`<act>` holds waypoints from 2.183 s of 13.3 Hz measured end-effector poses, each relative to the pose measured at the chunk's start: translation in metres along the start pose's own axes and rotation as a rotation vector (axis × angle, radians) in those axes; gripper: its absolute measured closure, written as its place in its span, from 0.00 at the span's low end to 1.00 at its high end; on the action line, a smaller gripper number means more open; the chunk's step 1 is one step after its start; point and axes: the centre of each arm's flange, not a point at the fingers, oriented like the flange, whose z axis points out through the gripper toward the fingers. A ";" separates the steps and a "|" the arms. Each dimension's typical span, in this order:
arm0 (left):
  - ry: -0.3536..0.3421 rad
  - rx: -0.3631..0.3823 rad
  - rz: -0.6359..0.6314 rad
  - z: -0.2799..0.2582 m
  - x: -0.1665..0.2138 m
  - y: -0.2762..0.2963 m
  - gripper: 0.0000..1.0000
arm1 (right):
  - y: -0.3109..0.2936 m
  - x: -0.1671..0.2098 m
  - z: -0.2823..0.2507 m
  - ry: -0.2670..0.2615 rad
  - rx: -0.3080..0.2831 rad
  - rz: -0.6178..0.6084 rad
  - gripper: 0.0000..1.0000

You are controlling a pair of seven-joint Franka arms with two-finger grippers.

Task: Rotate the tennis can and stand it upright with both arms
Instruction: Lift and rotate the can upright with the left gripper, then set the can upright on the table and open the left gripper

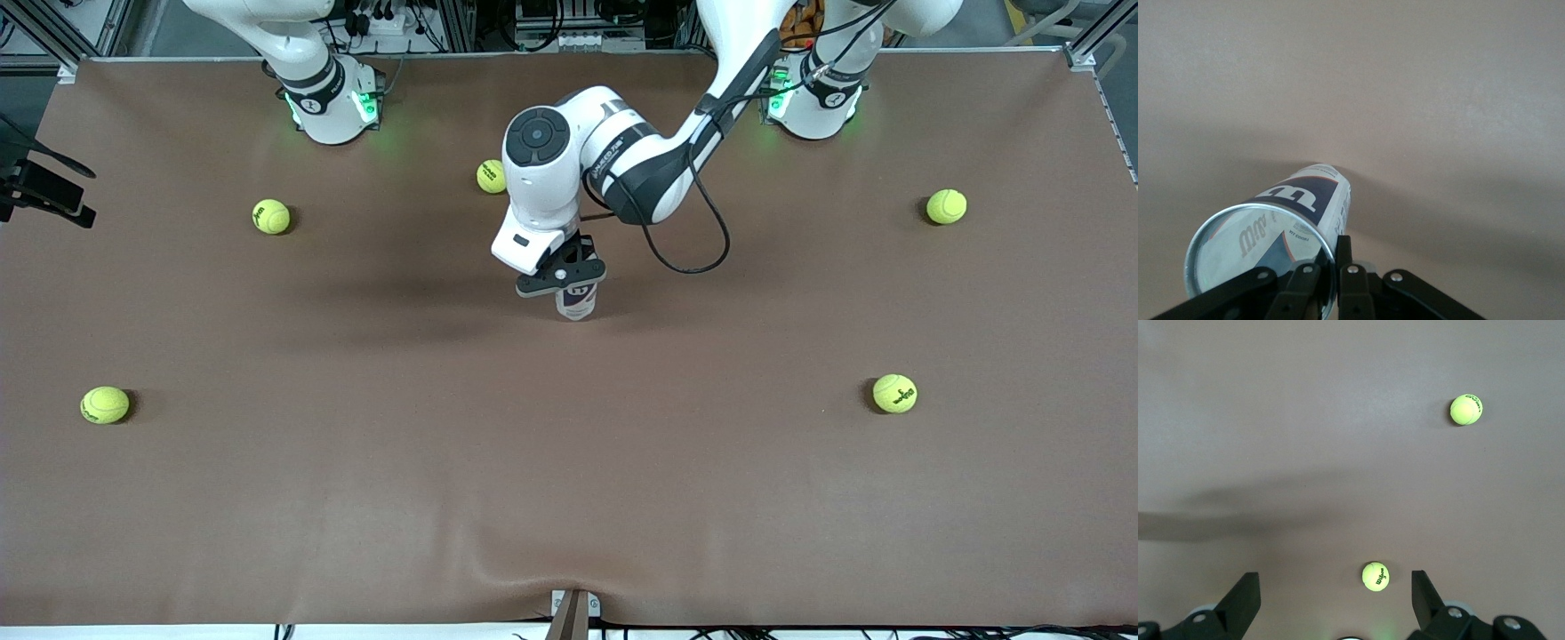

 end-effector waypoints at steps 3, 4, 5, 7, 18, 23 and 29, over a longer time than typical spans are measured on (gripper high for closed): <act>0.000 0.001 -0.012 0.002 -0.001 0.001 0.96 | 0.000 0.000 0.000 0.000 0.000 0.000 0.00; 0.001 0.001 -0.013 0.002 -0.001 0.001 0.95 | 0.000 0.000 0.000 0.000 0.000 0.000 0.00; 0.001 0.001 -0.014 0.002 -0.001 0.001 0.89 | 0.000 0.000 0.000 0.000 0.000 0.000 0.00; 0.004 -0.003 -0.015 0.002 0.000 0.001 0.68 | 0.000 0.000 0.000 0.000 0.000 0.000 0.00; -0.003 -0.050 -0.063 -0.054 0.003 -0.004 0.32 | 0.000 0.000 0.000 0.000 0.000 0.000 0.00; -0.002 -0.084 -0.124 -0.131 0.030 -0.043 0.00 | 0.000 0.000 0.000 0.000 0.000 -0.001 0.00; 0.024 -0.091 -0.085 -0.143 0.110 -0.103 0.00 | -0.001 0.000 0.000 0.000 0.000 -0.002 0.00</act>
